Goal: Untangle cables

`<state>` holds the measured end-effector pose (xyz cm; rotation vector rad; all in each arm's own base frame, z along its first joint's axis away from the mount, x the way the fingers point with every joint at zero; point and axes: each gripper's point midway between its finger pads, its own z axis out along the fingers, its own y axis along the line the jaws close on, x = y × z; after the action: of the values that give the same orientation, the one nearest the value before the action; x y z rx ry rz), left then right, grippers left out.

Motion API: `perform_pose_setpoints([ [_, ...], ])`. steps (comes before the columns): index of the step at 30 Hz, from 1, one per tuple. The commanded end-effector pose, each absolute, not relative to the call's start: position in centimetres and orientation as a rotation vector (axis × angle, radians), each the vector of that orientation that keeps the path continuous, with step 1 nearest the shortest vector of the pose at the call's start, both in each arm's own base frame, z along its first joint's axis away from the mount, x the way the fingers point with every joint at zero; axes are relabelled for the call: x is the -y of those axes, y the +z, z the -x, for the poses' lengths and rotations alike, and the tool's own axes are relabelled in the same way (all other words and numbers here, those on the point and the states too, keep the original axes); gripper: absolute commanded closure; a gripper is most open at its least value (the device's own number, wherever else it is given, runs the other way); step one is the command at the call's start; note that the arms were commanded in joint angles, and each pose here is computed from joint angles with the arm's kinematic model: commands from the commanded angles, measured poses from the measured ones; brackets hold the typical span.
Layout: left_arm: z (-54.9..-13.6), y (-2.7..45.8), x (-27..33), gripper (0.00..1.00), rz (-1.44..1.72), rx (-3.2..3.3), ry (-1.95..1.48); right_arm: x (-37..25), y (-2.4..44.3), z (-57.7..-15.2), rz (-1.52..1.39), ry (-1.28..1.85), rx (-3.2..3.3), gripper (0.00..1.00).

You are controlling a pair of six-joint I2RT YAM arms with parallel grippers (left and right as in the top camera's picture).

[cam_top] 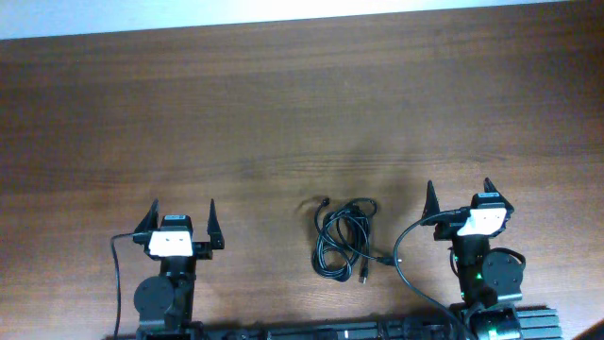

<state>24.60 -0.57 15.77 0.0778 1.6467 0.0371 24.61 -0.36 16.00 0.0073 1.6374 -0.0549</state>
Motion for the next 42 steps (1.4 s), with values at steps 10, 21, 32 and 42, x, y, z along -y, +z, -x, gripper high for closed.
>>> perform_pose_setpoints([
  [10,-24.4,16.1,0.3,0.01,-0.058,-1.659,0.034,0.4,15.6,-24.6,-0.010,-0.052,-1.647,0.01],
  [21,-24.1,18.5,0.3,0.01,-0.064,-1.799,0.033,0.4,15.6,-24.6,-0.010,-0.052,-1.647,0.01],
  [32,-27.2,19.6,1.9,0.01,-0.157,-2.112,-0.048,0.4,15.6,-24.6,-0.010,-0.052,-1.647,0.01],
  [42,-29.9,17.4,4.1,0.01,-0.279,-2.457,-0.206,0.4,15.6,-24.6,-0.010,-0.052,-1.647,0.01],
])
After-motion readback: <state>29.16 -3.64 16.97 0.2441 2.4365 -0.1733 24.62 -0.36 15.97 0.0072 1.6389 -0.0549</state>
